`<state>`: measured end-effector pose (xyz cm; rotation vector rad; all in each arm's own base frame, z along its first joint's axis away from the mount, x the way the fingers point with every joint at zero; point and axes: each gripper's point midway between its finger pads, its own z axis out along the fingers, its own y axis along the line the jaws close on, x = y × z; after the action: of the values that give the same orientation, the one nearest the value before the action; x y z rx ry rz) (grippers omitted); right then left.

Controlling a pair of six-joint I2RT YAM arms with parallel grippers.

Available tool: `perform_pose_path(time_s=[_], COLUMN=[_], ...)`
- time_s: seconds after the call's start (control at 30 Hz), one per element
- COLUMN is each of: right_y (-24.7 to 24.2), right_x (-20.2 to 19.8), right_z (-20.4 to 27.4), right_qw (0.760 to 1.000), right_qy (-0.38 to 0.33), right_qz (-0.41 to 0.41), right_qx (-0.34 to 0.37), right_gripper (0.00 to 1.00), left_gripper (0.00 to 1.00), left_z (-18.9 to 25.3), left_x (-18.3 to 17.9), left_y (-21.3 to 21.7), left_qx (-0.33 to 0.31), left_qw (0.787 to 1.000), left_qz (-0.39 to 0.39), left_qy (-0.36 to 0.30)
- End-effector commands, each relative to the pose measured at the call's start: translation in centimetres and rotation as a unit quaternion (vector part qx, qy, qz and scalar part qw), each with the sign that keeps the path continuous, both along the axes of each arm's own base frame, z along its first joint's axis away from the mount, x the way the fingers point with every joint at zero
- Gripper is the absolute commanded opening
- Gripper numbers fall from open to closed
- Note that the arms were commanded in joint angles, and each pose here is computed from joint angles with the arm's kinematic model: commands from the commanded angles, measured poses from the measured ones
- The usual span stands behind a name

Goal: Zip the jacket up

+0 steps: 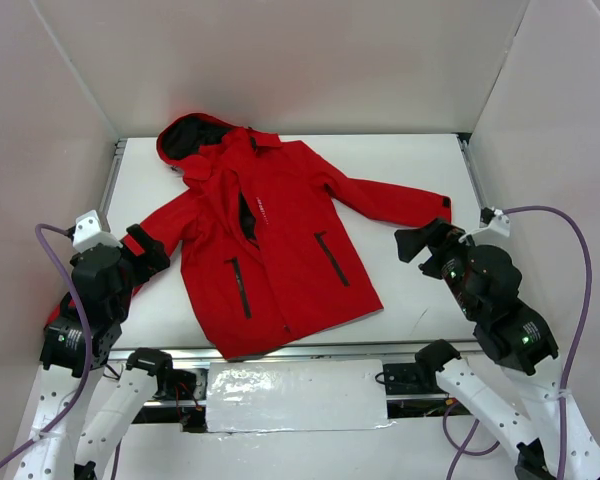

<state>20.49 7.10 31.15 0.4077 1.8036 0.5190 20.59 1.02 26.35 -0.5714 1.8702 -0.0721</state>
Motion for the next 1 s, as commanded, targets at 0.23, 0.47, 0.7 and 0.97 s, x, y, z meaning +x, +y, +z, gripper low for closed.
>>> perform_pose_path(time_s=[0.23,0.47,0.7,0.97], right_y=[6.7,16.8,23.2,26.1], right_x=[2.0,-0.4,-3.2,-5.3], right_z=[-3.7,-13.0,-20.2,-23.6], right_qw=[0.986,0.939,0.889,0.866], right_qy=[0.072,0.198,0.246,0.267], right_qz=[0.144,0.195,0.228,0.26], right_qx=[-0.052,-0.203,-0.313,-0.333], right_gripper=[1.0,0.98,0.61,0.62], left_gripper=[1.0,0.99,0.99,0.99], left_z=[0.6,0.1,-0.2,0.0], left_x=[0.5,0.9,1.3,1.2], left_y=[-0.1,-0.1,-0.4,-0.7], left_qx=[0.007,0.01,0.013,0.012], left_qw=[1.0,1.0,1.0,1.0], left_qz=[-0.009,-0.005,-0.014,-0.028], left_qy=[-0.017,0.0,0.01,0.001])
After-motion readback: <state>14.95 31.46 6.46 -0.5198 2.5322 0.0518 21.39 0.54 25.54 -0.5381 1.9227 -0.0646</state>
